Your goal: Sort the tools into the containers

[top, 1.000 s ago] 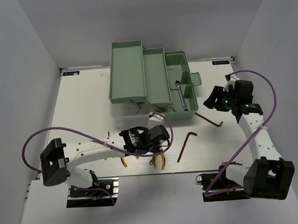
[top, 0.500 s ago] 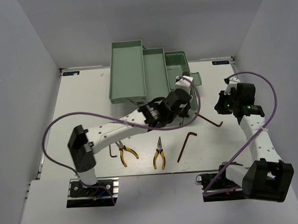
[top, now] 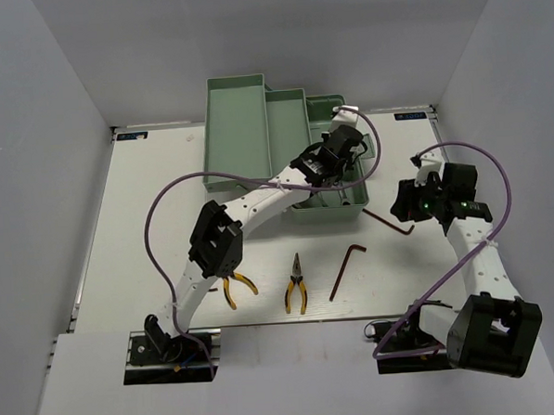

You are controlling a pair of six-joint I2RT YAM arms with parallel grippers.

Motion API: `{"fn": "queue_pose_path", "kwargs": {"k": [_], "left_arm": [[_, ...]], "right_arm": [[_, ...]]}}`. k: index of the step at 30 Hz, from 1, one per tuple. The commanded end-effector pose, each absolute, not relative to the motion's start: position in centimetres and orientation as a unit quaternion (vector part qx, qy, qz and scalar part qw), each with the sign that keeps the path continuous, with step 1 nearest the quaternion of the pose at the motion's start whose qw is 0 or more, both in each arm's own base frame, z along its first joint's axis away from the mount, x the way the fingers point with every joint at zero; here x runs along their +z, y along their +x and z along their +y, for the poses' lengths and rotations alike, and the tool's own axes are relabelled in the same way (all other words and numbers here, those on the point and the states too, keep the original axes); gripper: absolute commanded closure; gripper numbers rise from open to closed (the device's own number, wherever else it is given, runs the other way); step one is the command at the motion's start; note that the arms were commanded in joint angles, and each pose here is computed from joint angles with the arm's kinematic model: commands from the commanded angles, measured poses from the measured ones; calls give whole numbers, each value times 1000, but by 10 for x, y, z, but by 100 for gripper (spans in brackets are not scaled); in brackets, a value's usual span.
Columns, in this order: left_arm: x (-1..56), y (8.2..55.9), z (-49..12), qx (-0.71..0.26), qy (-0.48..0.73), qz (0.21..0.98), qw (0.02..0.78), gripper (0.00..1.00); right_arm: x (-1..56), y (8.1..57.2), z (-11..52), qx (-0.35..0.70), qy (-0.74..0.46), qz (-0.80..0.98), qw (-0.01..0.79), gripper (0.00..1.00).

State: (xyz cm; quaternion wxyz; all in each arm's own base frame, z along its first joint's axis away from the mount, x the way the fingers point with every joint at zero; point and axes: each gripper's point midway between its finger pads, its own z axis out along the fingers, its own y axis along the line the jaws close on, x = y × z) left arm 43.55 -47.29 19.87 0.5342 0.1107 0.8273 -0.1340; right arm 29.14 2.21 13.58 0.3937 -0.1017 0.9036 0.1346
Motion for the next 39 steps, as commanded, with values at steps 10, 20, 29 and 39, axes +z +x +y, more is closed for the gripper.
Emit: {"fn": "queue_pose_path", "kwargs": {"k": [10, 20, 29, 39], "left_arm": [[256, 441, -464, -169, 155, 803, 551, 15], [294, 283, -358, -276, 233, 781, 509, 27], [242, 200, -229, -234, 206, 820, 480, 23], [202, 183, -221, -241, 202, 840, 442, 23]], "right_arm": [[78, 300, 27, 132, -336, 862, 356, 30], [35, 318, 17, 103, -407, 857, 298, 43], [-7, 294, 1, 69, -457, 861, 212, 50], [-18, 237, 0, 117, -476, 863, 121, 93]]}}
